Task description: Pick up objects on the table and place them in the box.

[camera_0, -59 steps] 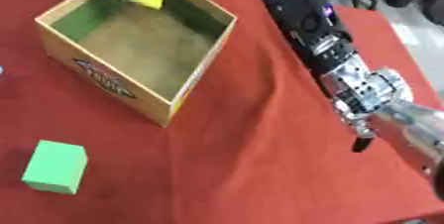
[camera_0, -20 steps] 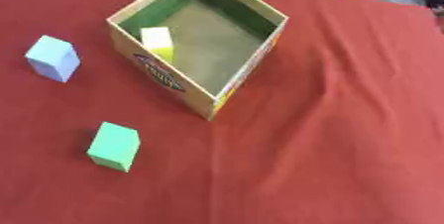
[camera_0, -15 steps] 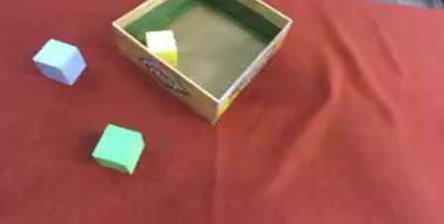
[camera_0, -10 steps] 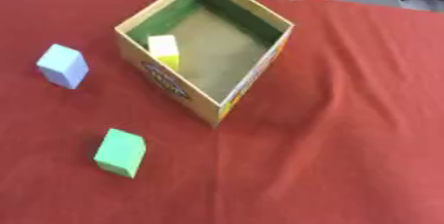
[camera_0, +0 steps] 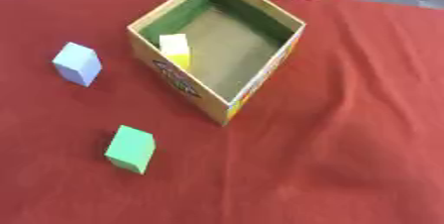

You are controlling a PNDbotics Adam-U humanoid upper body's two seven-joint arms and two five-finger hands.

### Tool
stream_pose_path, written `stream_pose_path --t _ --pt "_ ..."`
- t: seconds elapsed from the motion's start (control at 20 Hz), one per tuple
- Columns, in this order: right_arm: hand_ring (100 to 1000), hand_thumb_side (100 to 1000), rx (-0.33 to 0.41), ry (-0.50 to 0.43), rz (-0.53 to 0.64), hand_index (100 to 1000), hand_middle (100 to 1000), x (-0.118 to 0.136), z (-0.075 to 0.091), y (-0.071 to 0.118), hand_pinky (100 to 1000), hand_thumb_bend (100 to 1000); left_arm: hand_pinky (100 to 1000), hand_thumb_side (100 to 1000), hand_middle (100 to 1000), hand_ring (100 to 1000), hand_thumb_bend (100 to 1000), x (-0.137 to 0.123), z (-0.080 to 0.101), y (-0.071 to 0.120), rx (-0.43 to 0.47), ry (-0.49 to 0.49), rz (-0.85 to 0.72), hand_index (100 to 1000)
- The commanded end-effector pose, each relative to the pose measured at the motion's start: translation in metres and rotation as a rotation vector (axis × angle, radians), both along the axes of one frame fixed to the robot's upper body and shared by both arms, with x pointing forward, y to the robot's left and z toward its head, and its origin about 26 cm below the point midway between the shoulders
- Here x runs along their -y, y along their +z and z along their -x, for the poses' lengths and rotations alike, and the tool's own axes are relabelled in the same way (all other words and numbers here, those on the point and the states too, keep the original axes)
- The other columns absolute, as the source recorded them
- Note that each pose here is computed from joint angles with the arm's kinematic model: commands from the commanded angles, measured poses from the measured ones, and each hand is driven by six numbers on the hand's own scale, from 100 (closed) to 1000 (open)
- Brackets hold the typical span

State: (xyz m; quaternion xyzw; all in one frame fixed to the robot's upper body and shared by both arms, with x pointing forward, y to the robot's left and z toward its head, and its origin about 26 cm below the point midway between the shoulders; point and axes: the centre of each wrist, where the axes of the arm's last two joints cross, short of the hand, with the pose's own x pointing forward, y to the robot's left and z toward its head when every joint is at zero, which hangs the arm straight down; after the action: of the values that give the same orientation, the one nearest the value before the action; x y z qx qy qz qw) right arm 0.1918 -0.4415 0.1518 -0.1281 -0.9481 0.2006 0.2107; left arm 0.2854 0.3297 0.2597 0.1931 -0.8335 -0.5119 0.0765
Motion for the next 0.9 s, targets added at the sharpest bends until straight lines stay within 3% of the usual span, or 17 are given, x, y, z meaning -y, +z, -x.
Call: stream_pose_path --t 0.05,0.55,0.9 --pt "1000 470 0.058 0.047 0.094 793 649 0.003 0.006 0.006 979 100 852 371 806 887 100 0.0 0.003 0.006 0.062 0.035 -0.064 877" --pt "1000 470 0.037 0.058 0.086 788 634 0.006 0.015 -0.003 986 100 897 290 842 935 100 0.016 0.0 -0.002 0.05 -0.013 -0.238 902" --pt "1000 470 0.026 0.078 0.103 785 624 0.004 0.013 -0.003 988 100 951 357 869 974 100 0.044 -0.005 -0.006 0.011 -0.109 -0.452 919"
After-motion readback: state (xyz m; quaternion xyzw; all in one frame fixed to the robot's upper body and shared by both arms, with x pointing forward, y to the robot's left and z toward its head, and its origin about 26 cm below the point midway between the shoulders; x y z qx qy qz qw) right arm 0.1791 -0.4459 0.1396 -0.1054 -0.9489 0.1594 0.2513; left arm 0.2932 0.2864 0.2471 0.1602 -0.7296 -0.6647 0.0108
